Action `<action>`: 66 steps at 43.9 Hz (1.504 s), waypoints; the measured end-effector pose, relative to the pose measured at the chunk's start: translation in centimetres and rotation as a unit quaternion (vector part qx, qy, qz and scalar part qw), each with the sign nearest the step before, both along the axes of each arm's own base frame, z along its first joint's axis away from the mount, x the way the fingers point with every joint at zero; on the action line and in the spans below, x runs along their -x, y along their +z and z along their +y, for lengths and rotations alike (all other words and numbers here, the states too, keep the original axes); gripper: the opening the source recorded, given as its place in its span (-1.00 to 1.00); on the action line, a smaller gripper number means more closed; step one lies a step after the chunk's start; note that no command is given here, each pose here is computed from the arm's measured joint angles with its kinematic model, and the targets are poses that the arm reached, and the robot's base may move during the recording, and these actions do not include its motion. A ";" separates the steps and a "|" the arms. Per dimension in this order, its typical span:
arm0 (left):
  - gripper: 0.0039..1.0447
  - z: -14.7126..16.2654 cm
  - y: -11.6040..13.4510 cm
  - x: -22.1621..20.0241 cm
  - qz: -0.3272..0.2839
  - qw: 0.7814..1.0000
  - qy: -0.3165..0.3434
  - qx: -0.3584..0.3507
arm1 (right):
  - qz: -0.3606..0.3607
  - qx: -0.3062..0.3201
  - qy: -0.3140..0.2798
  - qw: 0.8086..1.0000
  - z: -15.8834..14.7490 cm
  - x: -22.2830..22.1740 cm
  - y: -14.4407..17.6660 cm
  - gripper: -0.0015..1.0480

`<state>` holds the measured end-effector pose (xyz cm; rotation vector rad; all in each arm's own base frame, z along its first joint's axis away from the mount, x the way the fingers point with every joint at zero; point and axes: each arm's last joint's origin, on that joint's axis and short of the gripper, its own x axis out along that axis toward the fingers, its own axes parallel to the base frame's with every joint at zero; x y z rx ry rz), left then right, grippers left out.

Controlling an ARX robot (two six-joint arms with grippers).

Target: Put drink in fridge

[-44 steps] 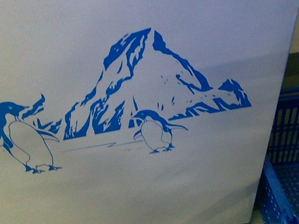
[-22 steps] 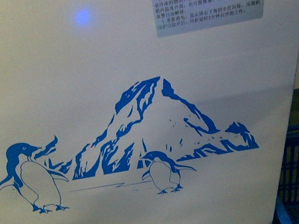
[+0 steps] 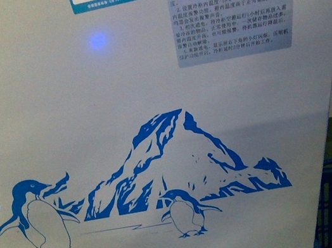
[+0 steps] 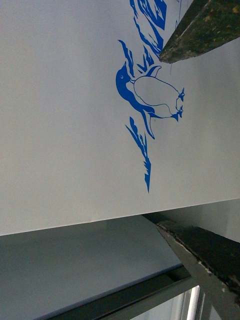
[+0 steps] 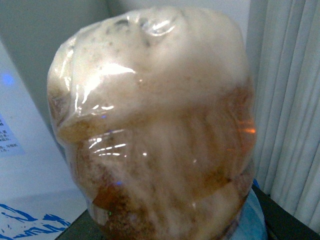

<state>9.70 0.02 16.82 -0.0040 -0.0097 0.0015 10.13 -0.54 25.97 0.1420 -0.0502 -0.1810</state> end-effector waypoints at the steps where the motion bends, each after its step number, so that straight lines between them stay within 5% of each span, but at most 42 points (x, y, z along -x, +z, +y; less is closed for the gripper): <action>1: 0.85 0.0 0.0 0.0 0.000 1.000 0.000 0.000 | 0.000 0.000 0.000 1.000 0.0 0.0 0.0 -0.14; 66: 0.85 0.0 0.0 0.0 0.000 1.000 0.000 0.000 | 0.002 0.000 -0.001 1.000 0.0 0.0 -0.2 -0.14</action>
